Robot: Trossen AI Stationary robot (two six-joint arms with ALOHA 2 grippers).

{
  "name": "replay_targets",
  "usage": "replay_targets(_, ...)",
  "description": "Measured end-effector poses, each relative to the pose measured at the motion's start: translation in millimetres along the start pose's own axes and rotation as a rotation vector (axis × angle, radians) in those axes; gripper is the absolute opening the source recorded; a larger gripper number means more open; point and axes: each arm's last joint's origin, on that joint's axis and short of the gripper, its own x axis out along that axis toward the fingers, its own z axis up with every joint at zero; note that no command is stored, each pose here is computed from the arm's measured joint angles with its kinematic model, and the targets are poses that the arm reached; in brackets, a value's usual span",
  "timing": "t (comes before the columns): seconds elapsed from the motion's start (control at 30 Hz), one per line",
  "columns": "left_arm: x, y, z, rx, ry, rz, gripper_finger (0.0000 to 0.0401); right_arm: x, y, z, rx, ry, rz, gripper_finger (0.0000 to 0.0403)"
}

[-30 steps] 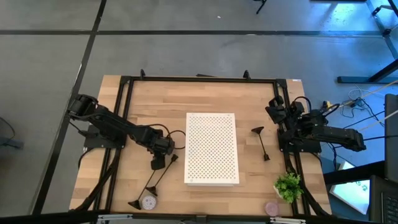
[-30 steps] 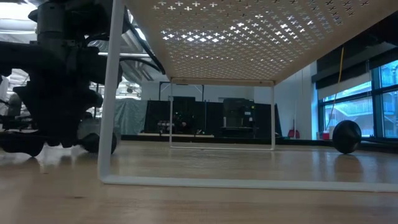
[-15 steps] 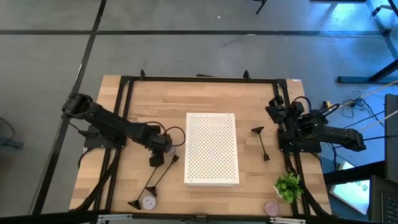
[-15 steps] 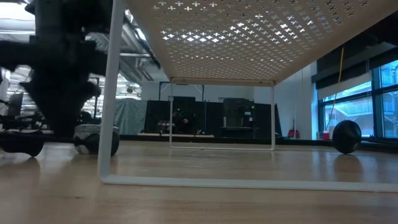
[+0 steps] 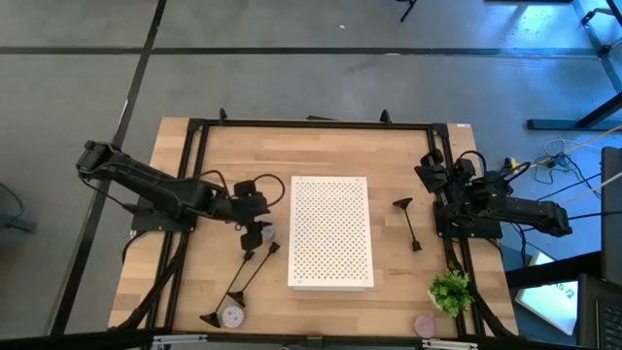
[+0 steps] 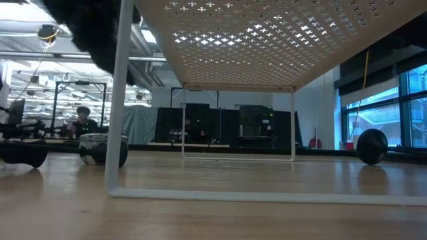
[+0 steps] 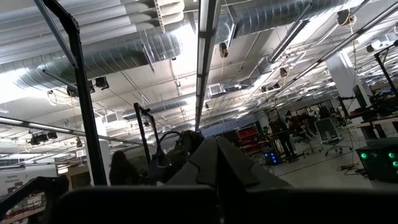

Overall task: Pick & Place candle stick holders
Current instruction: Put the blue scented candle on the shelf

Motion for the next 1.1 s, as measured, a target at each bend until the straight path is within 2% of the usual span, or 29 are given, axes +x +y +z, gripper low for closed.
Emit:
replay_targets(0.2,1,2,3,-0.032,-0.027,0.008,0.0169,0,0,0,0.000,0.000,0.000,0.0001)
replay_targets(0.4,2,2,4,0.067,-0.056,0.018,0.0169,0,0,0,0.000,-0.001,-0.004,0.0001)
replay_targets(0.5,1,-3,12,0.003,-0.114,-0.061,0.0169,0,-1,0,-0.001,-0.006,-0.018,0.0001)
replay_targets(0.6,0,-8,13,0.045,-0.104,-0.184,0.0171,0,-1,0,-0.001,-0.007,-0.021,0.0001)
replay_targets(0.67,0,-8,12,0.062,-0.078,-0.226,0.0180,0,-1,0,-0.001,-0.007,-0.021,0.0001)
replay_targets(0.77,1,-6,5,0.078,-0.004,-0.228,0.0208,0,-1,0,-0.001,-0.007,-0.021,0.0001)
replay_targets(0.9,1,-1,-4,0.101,0.080,-0.147,0.0268,0,-1,0,-0.001,-0.004,-0.022,0.0001)
replay_targets(1.0,1,1,-6,0.139,0.087,-0.096,0.0318,0,-1,0,-0.001,-0.004,-0.022,0.0001)
replay_targets(1.1,2,1,-5,0.179,0.077,-0.096,0.0359,0,-1,0,-0.001,-0.004,-0.022,0.0001)
